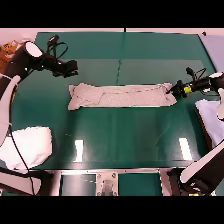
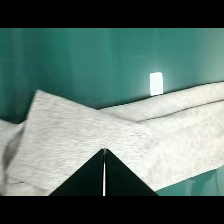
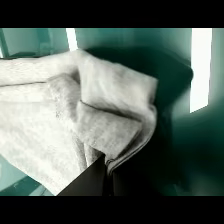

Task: Fold the shirts.

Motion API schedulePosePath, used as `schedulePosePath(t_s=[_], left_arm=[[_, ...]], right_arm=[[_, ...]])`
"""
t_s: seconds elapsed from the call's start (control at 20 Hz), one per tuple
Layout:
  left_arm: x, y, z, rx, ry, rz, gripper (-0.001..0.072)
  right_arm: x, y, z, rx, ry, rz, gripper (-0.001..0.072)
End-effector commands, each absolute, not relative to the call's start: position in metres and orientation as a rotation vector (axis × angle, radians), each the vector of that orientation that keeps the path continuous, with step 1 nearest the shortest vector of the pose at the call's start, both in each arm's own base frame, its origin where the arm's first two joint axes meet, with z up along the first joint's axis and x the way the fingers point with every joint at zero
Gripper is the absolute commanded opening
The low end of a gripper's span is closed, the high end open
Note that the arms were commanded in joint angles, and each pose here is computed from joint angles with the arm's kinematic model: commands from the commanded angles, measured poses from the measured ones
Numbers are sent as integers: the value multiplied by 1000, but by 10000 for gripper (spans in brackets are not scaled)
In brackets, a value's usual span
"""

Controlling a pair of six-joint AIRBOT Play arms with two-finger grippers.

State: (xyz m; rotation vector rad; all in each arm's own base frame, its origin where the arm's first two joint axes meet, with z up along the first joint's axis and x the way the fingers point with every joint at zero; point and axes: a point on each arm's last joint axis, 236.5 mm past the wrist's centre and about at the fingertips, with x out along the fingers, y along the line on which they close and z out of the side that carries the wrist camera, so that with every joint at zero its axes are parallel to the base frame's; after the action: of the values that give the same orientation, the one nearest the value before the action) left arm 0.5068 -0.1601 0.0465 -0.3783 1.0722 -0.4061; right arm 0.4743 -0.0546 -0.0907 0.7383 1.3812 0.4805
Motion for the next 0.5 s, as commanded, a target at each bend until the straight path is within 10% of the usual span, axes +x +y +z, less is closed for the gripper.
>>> schedulePosePath(t_s=[0.0, 0.45], left_arm=[[507, -200, 45, -364, 1046, -461, 24], [447, -441, -53, -508, 1060, -697, 24]], right_arm=[[479, -40, -53, 676, 1346, 542, 9], [445, 14, 136, 463, 1132, 631, 9]])
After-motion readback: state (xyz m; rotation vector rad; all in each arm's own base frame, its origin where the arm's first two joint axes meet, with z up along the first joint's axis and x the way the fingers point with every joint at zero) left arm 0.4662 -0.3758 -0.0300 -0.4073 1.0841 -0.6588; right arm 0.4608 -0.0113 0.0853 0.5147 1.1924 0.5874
